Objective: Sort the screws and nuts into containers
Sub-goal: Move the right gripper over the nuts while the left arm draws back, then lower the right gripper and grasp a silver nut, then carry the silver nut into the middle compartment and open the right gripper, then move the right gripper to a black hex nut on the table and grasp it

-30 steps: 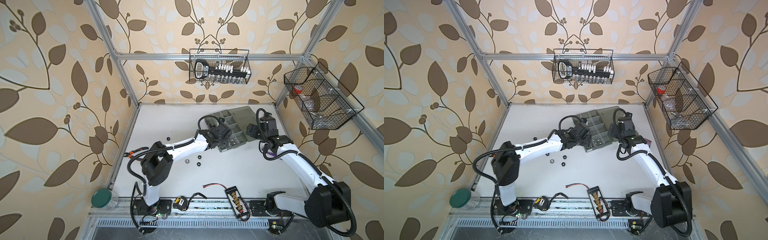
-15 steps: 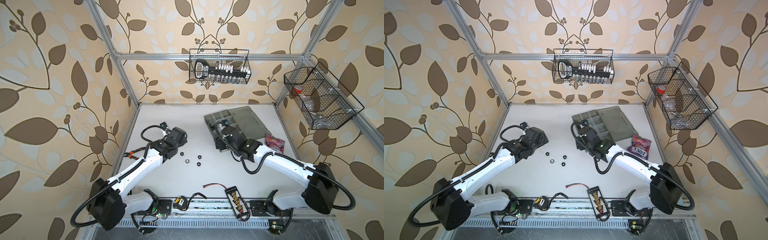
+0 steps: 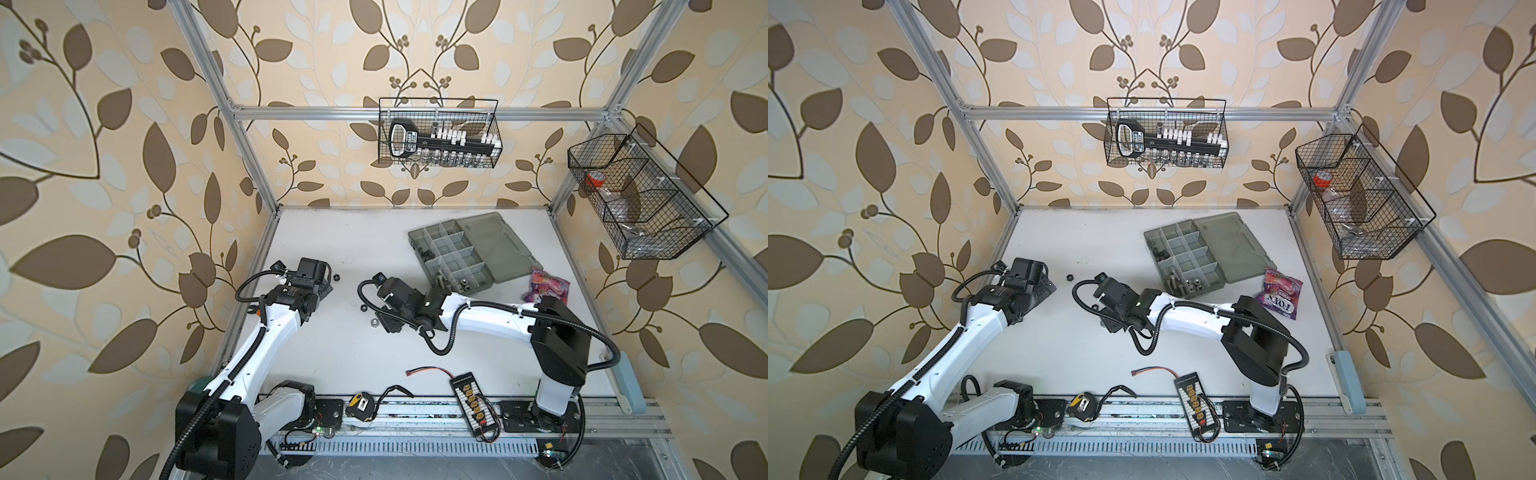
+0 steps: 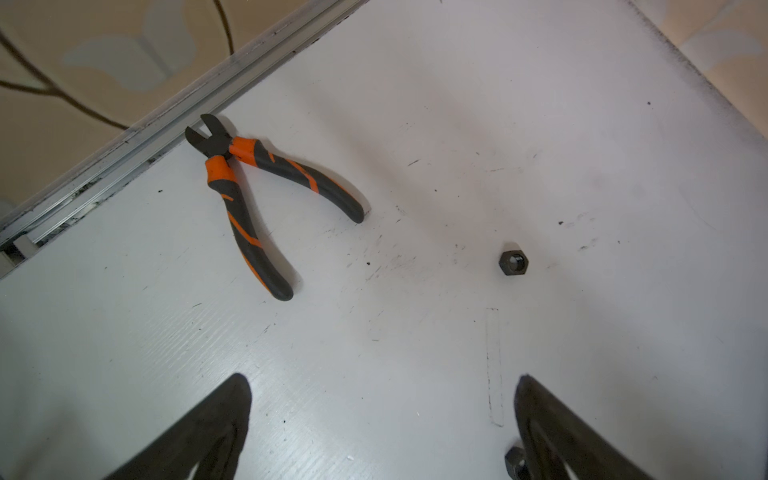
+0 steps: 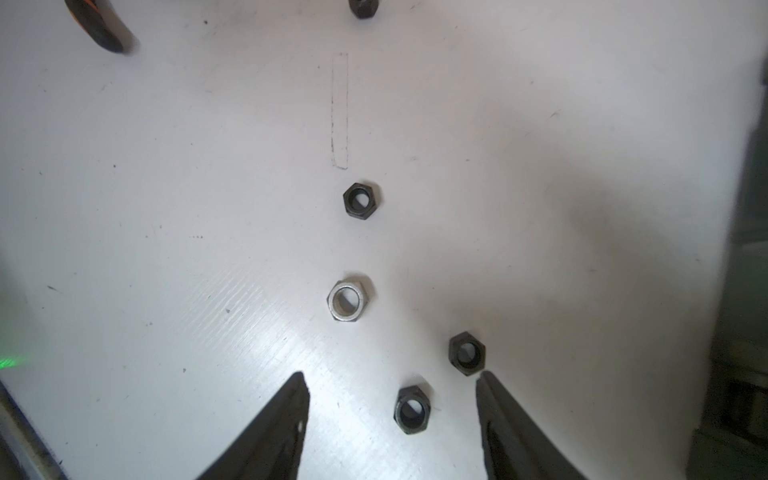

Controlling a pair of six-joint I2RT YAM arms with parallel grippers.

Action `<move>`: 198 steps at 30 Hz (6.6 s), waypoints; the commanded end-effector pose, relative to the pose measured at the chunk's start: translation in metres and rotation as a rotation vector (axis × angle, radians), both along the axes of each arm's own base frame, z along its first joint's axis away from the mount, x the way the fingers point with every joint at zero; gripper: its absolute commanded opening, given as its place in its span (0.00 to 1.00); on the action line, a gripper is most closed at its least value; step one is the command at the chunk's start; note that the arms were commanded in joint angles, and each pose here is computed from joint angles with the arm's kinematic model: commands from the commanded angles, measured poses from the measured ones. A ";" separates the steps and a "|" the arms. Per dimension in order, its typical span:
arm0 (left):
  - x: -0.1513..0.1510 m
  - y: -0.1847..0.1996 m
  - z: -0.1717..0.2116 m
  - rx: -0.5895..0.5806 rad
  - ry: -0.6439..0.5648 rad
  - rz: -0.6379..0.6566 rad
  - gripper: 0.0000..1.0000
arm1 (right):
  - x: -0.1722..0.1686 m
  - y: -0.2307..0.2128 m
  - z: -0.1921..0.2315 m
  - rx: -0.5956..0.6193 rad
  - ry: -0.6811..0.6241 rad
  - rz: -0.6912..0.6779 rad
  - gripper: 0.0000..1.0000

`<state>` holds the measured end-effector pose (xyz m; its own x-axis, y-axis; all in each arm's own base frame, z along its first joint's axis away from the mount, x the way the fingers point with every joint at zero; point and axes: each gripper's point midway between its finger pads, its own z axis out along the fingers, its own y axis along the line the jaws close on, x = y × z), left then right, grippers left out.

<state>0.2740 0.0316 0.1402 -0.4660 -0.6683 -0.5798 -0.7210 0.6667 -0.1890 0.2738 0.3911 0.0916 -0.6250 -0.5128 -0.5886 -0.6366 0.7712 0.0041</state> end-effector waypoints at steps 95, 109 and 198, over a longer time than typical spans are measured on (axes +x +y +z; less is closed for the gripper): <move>-0.001 0.003 -0.025 -0.109 0.061 -0.024 0.99 | 0.105 -0.243 0.030 0.068 0.108 -0.604 0.01; 0.001 0.000 -0.025 -0.130 0.059 -0.028 0.99 | 0.112 -0.264 -0.009 -0.012 0.175 -0.649 0.03; -0.002 -0.003 -0.028 -0.145 0.059 -0.031 0.99 | 0.023 -0.047 -0.084 -0.191 0.221 -0.157 0.36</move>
